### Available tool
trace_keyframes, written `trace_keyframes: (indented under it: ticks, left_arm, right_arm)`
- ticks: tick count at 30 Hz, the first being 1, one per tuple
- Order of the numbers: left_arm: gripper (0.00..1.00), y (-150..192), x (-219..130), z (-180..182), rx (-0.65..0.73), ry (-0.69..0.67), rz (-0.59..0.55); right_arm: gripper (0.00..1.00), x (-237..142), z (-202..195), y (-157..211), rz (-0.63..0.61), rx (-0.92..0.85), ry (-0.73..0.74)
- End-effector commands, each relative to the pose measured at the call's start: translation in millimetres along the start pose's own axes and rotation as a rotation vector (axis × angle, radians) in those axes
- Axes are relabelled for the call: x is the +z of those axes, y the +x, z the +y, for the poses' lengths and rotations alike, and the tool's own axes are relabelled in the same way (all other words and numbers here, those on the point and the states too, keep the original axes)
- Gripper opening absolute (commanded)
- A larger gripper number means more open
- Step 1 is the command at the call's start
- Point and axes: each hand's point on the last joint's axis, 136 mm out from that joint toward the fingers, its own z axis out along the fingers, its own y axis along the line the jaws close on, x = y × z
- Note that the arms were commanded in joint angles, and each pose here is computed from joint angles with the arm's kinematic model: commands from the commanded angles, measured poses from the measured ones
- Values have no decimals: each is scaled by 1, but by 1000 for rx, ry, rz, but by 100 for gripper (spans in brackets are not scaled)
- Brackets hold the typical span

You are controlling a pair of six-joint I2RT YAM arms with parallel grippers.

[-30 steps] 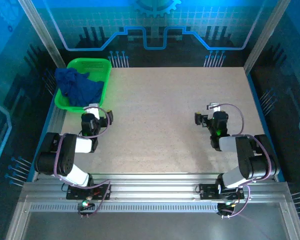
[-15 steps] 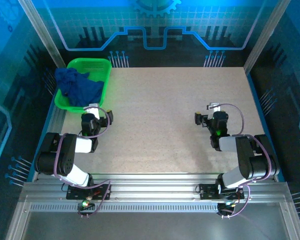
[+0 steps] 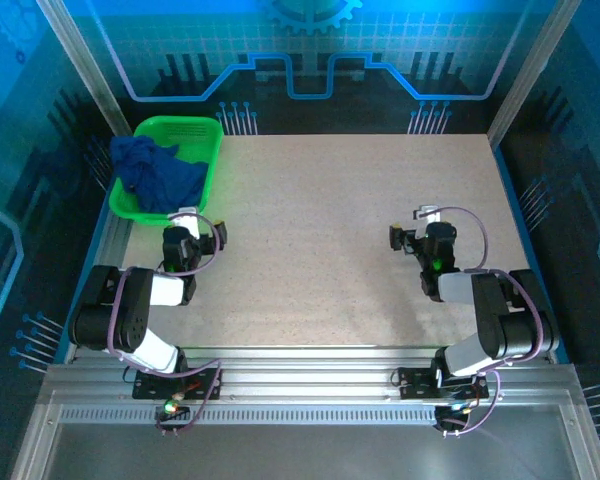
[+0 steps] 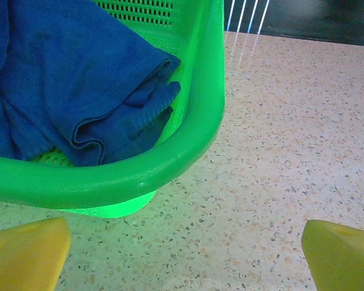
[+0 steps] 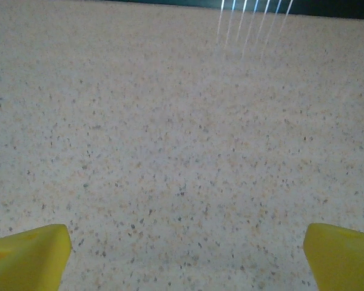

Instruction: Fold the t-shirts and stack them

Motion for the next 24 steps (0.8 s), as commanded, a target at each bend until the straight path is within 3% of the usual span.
trace_keyframes:
  ticks: [1, 8, 13, 18, 24]
  left_arm:
    - [99, -31, -15, -28, 72, 91, 4]
    - [99, -90, -92, -62, -67, 190, 45]
    - [99, -116, -118, -40, -192, 44, 175]
    - [99, -140, -93, -5, -295, -119, 405]
    - [99, -153, -27, 52, -362, -288, 526]
  right_arm:
    - [100, -17, 9, -43, -2, -18, -43]
    - [100, -98, 51, -90, 18, -6, -246]
    - [100, -141, 75, -119, 124, 62, -380]
    - [100, -160, 111, -149, 231, 62, -524]
    - [100, -174, 172, -183, 272, 3, -693]
